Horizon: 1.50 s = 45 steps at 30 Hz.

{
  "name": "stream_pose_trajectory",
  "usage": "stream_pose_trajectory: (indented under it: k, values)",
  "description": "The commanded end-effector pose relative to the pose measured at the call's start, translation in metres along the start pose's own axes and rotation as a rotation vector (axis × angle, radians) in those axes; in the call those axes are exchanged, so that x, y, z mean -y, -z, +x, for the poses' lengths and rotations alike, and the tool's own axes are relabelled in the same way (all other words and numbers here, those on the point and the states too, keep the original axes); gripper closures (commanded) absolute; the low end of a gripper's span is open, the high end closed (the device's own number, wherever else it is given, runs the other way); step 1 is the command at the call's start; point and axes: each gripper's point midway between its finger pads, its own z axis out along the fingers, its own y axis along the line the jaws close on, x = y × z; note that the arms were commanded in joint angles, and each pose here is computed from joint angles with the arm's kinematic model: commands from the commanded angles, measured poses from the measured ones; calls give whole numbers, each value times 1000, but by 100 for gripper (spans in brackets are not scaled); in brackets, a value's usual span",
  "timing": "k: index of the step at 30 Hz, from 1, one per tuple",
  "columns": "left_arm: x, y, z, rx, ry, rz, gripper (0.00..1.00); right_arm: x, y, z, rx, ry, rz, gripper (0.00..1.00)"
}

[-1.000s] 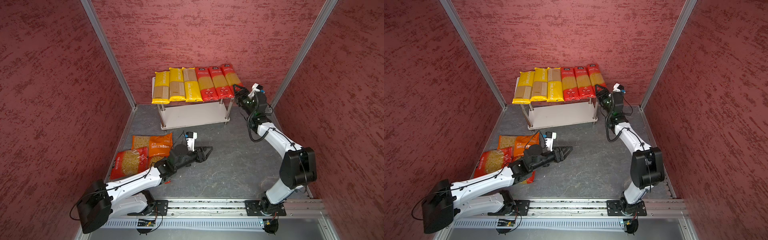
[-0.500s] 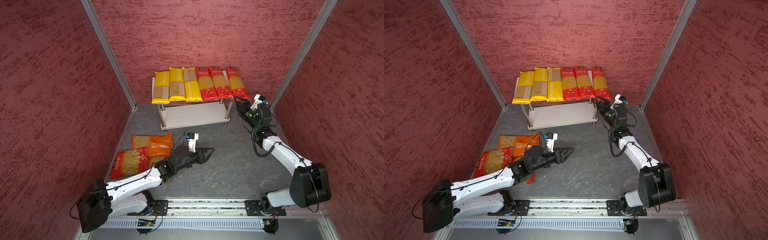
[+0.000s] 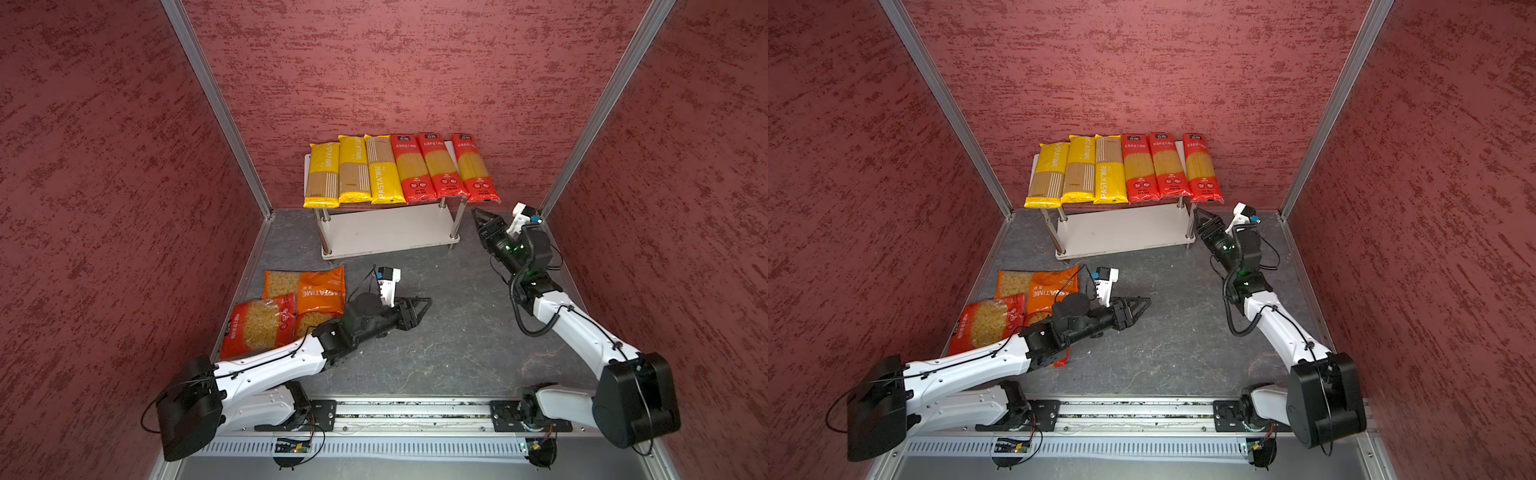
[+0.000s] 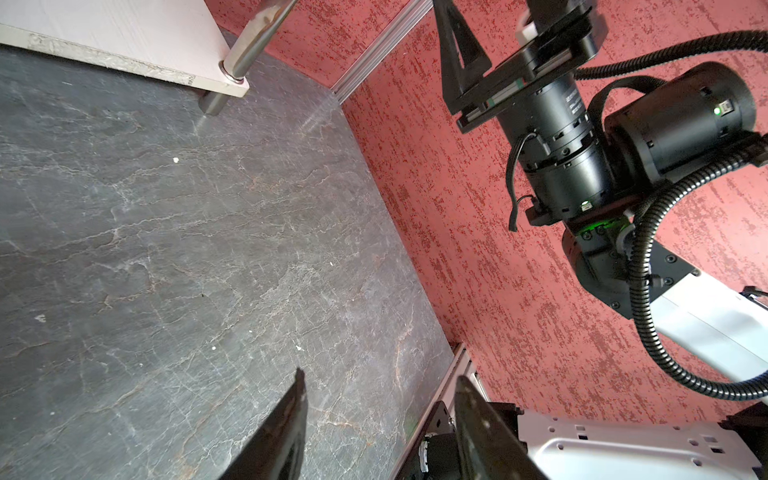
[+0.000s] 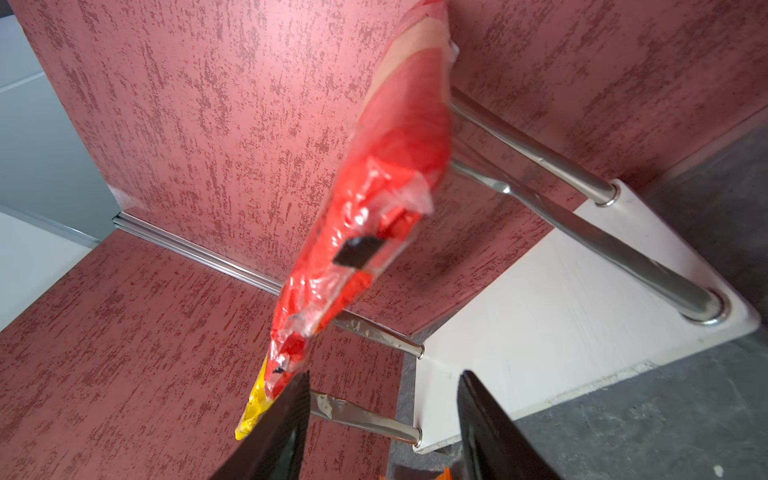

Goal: Place and organize the pasta boxes and bags onto the shelf

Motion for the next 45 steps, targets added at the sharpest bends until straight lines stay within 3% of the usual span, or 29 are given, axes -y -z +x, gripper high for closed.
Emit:
stream_pose_trajectory:
  k: [1,14,18,32,45]
  values:
    - [8,4,-10,30,-45,-11,43,-6,15,6,-6,-14,-32,42]
    - [8,-8,4,8,-78,-39,44,25,61,29,-35,-7,52,44]
    - [13,-15,13,-9,-85,-29,44,12,63,15,6,15,38,43]
    - [13,-10,17,-4,-100,-49,43,-46,11,-59,155,-22,-37,38]
    - [6,0,13,25,-113,-75,43,-22,-27,-70,179,-151,28,37]
